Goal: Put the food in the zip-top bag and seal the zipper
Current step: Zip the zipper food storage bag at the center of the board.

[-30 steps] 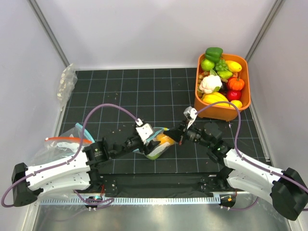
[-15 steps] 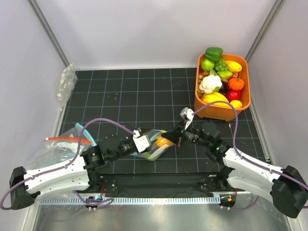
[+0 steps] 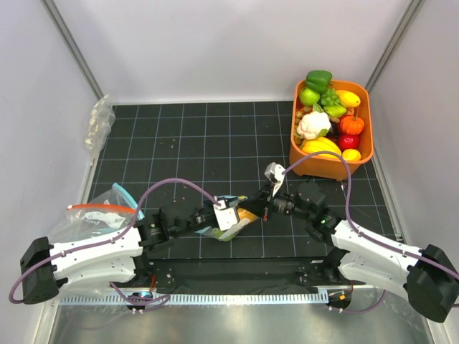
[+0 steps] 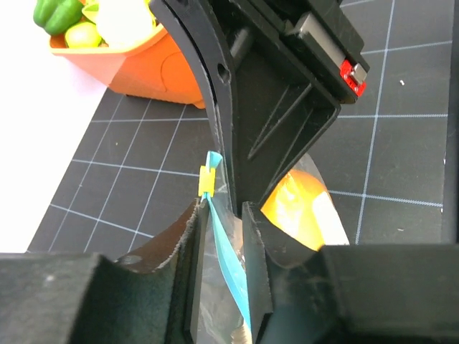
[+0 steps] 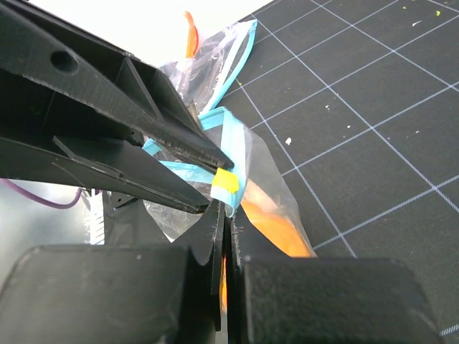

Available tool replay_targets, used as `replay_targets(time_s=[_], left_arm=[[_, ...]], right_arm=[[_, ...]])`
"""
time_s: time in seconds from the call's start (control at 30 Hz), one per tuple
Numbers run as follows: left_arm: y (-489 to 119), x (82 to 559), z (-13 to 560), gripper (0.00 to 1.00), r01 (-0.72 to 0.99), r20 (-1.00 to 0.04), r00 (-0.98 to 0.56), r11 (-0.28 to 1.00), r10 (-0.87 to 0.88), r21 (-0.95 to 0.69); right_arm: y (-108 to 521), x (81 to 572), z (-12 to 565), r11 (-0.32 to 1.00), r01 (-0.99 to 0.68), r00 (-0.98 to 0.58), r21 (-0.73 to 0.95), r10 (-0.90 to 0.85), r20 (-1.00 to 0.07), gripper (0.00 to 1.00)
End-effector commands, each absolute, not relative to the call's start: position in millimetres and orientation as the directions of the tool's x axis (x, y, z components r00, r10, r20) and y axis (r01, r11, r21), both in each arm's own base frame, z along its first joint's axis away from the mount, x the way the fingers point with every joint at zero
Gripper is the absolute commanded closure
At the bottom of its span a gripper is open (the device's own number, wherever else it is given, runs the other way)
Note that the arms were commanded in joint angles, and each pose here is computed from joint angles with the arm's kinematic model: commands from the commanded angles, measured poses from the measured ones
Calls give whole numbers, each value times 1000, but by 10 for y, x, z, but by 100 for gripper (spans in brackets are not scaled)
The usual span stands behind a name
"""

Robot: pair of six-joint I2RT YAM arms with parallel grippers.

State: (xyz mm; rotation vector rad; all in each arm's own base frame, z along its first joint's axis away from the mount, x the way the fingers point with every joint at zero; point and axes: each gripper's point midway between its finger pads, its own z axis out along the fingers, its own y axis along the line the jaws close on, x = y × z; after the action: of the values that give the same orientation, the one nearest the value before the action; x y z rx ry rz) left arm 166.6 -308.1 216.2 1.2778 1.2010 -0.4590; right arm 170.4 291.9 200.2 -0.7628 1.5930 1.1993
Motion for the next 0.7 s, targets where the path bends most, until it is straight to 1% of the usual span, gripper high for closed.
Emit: replay_targets(time_s=[0.0, 0.1, 0.3, 0.53, 0.57, 0.6, 0.67], left_arm=[[-3149, 1615, 2594, 69, 799, -862, 457, 325, 219, 506], [-3106, 1621, 2640, 65, 786, -860, 469, 349, 203, 511], [-3103, 1602, 2658, 64, 787, -860, 474, 346, 191, 511], [-3155, 1610, 2610, 73, 797, -861, 462, 325, 213, 509], [-3154, 1622, 2600, 77, 796, -860, 461, 327, 218, 510], [-3157, 1620, 2595, 79, 796, -860, 461, 326, 220, 510], [-3163, 1626, 2595, 80, 796, -860, 460, 327, 222, 510]], right_arm=[[3000, 1696, 2278, 280, -915, -271, 289, 101, -957, 99], [3019, 1681, 2266, 275, -918, -272, 287, 93, -958, 99], [3027, 1652, 2277, 267, -924, -259, 274, 90, -962, 99], [3029, 1621, 2286, 259, -930, -248, 262, 87, -965, 99], [3028, 1614, 2289, 257, -931, -246, 260, 87, -965, 99], [3027, 1610, 2293, 256, -932, -243, 258, 87, -966, 99], [3031, 1598, 2298, 251, -934, -241, 256, 87, -967, 99]])
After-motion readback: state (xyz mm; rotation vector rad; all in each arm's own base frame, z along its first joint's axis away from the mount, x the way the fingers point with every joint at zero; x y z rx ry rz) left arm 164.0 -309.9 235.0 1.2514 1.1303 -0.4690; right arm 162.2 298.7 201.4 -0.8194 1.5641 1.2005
